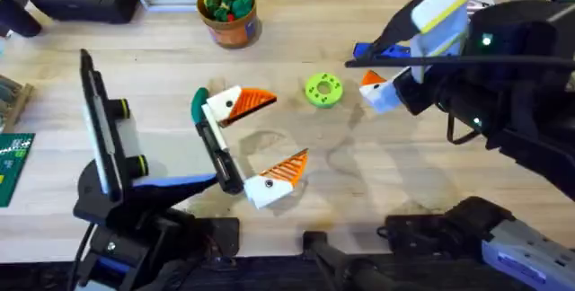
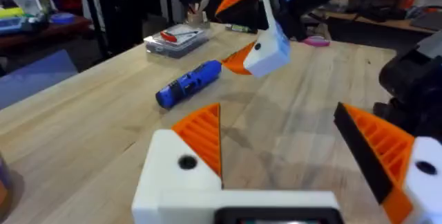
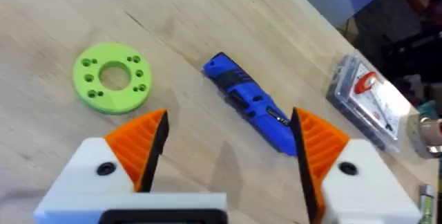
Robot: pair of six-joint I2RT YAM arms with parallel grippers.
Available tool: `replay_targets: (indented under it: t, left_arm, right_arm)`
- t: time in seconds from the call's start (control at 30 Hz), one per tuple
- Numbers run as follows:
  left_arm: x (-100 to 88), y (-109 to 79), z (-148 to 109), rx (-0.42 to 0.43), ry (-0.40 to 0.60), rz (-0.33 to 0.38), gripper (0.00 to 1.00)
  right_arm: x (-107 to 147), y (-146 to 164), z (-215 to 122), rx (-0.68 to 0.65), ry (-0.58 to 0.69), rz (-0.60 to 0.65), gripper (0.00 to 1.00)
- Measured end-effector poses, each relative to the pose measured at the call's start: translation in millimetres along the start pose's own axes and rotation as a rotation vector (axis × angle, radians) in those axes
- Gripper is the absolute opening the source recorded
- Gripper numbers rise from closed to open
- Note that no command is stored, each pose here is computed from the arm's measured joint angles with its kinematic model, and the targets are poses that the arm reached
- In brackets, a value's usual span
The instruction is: Pick up the gripper from the table and insert it into the empty holder that is missing its gripper. Then pick up a screw, insert it into the mounting hole, and use the screwdriver to tighten it. Finally, clean up the table by picking up the vegetable and placing it into the bucket.
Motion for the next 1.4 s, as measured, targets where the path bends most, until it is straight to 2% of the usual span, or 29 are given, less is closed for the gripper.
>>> replay_targets:
  t: [0.17,0.23,0.27,0.33,0.43,0.6,0.67,0.7,0.83,0.93,1.03,1.13,1.2,1.4]
  left_arm:
    - [-13.6,10.3,-7,-0.104,0.098,-0.071,0.985]
    - [-28.9,18.0,-12,-0.173,0.153,-0.09,0.985]
    - [-53.8,33.8,-20,-0.292,0.251,-0.119,0.985]
    - [-64.5,44.5,-24,-0.361,0.334,-0.15,0.985]
    - [-71.4,60.4,-28,-0.442,0.493,-0.209,0.985]
    - [-64.8,84.7,-25,-0.503,0.779,-0.306,0.985]
    - [-58.6,94.6,-19,-0.507,0.864,-0.334,0.985]
    - [-44.7,104.0,-12,-0.497,0.976,-0.379,0.985]
    - [-21.5,110.6,-10,-0.511,1.105,-0.428,0.985]
    - [-1.5,122.7,-16,-0.588,1.189,-0.51,0.985]
    - [24.0,138.3,-27,-0.686,1.274,-0.633,0.985]
    - [48.2,150.8,-37,-0.751,1.34,-0.73,0.985]
    - [62.1,157.0,-41,-0.772,1.369,-0.77,0.985]
    - [97.0,170.7,-36,-0.787,1.409,-0.81,0.985]
  right_arm:
    - [-1,8,-2,-0.05,-0.006,0.053,0.994]
    - [-1,12,-3,-0.084,-0.006,0.063,0.994]
    - [2,17,-2,-0.124,0.011,0.078,0.994]
    - [4,20,0,-0.142,0.031,0.091,0.994]
    - [7,23,3,-0.156,0.055,0.102,0.994]
    - [7,24,3,-0.167,0.059,0.111,0.994]
    - [7,25,3,-0.17,0.059,0.114,0.994]
    - [7,25,3,-0.17,0.059,0.114,0.994]
    - [7,25,3,-0.17,0.059,0.114,0.994]
    - [7,25,3,-0.17,0.059,0.114,0.994]
    - [6,25,3,-0.17,0.058,0.114,0.994]
    - [6,25,3,-0.17,0.058,0.114,0.994]
    - [6,25,3,-0.17,0.058,0.114,0.994]
    - [6,25,3,-0.17,0.058,0.114,0.993]
Point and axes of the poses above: each hand's point on the last joint's axis, 136 mm out from that joint toward the fingers, its own z axis out along the fingers, its own y axis along the line the jaws close on, x = y × z, the point moved 6 cm from there along -z, back along the fingers, and after that the axes turned 14 degrees about z, right-handed, at the moved point
